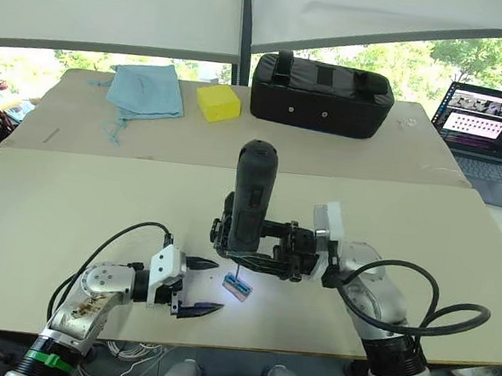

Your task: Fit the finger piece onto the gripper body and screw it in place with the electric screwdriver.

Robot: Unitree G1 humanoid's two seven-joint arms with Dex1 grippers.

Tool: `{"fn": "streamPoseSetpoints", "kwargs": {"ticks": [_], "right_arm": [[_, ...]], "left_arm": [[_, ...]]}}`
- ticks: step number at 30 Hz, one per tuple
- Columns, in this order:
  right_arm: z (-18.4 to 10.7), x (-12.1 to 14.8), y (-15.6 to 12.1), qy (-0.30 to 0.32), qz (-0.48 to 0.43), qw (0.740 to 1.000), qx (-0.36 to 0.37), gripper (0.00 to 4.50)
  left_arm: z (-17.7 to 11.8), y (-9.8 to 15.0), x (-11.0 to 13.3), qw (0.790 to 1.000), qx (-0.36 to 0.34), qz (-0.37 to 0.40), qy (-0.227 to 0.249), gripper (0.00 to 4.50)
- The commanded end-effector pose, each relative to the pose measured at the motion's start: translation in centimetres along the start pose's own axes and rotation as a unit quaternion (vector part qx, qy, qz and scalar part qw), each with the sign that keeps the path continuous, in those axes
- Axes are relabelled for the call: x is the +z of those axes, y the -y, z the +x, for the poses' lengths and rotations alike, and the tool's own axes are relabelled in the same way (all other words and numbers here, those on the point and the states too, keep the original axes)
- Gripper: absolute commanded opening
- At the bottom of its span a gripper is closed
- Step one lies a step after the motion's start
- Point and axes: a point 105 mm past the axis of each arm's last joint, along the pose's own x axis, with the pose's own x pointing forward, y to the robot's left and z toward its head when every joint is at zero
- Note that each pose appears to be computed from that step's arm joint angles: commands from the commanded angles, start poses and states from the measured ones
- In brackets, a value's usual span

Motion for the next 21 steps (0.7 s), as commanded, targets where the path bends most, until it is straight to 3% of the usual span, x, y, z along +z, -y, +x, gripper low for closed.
{"fn": "streamPoseSetpoints", "kwargs": {"ticks": [1,21], "right_arm": [[0.33,1.35,-0.05,0.018,-0.032,0.999,0.009,1.9],[0.41,1.23,0.21,0.018,-0.027,0.999,0.004,1.9]], "left_arm": [[-0.06,0.43,-0.72,1.0,-0.003,-0.01,-0.002,4.42],[0.82,0.08,-0.7,1.0,-0.004,-0.012,-0.003,4.42]]}}
